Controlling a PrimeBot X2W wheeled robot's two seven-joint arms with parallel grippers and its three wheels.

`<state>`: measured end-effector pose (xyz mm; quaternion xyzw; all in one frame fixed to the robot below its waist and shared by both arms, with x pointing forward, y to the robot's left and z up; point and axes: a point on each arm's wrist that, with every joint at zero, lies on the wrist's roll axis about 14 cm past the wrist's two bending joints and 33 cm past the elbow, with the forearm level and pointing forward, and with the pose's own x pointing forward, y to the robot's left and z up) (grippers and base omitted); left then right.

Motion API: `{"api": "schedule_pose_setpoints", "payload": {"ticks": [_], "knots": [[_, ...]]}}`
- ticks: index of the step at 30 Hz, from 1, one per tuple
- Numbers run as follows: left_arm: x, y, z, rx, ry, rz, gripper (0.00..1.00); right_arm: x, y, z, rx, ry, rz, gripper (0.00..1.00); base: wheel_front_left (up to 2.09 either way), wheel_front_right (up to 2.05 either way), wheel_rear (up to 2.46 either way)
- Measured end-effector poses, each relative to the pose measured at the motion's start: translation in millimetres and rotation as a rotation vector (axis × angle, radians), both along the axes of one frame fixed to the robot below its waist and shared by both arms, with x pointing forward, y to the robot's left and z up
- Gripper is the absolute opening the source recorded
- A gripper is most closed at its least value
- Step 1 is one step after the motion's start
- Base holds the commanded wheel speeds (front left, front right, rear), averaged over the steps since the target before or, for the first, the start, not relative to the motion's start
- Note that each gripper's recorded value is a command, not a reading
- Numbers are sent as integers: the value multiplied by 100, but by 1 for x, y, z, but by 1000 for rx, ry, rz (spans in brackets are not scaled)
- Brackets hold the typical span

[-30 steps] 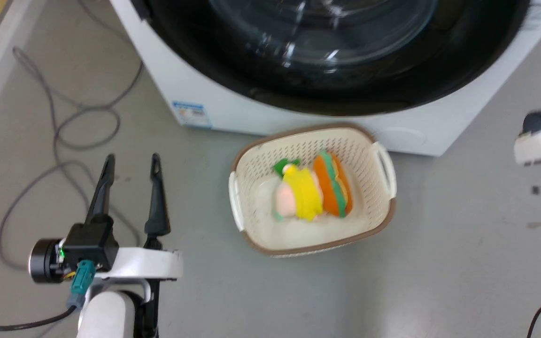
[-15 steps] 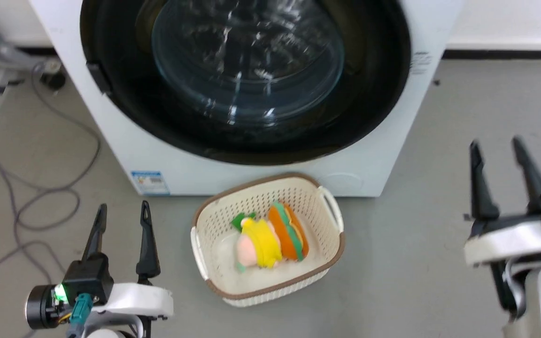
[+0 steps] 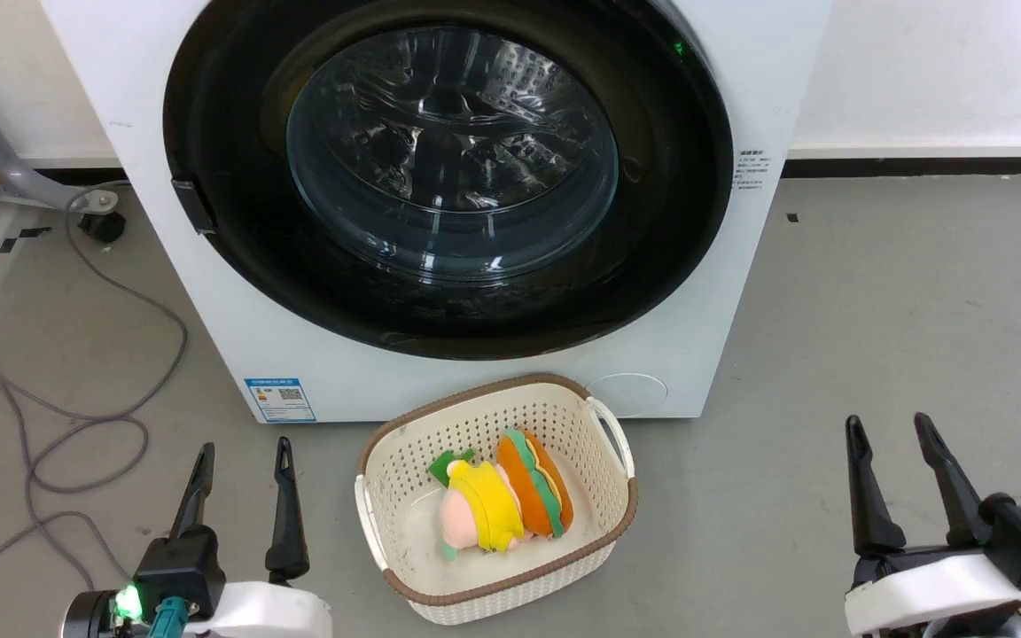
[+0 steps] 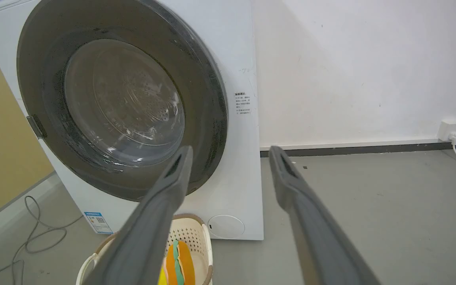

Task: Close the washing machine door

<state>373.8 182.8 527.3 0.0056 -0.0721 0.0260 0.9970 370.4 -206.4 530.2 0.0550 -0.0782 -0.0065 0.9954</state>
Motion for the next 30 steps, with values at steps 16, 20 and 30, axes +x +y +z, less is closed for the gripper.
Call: {"api": "schedule_pose_setpoints", "payload": {"ticks": [16, 20, 30], "knots": [[-1, 1, -2, -3, 17, 1, 0, -1, 4, -1, -1, 14, 13, 0, 0, 0, 0], [-1, 1, -2, -2, 22, 2, 0, -1, 6, -1, -9, 19, 19, 0, 0, 0, 0], [-1, 0, -2, -4, 32, -6, 0, 1, 10, 0, -21, 27, 32, 0, 0, 0, 0]]}}
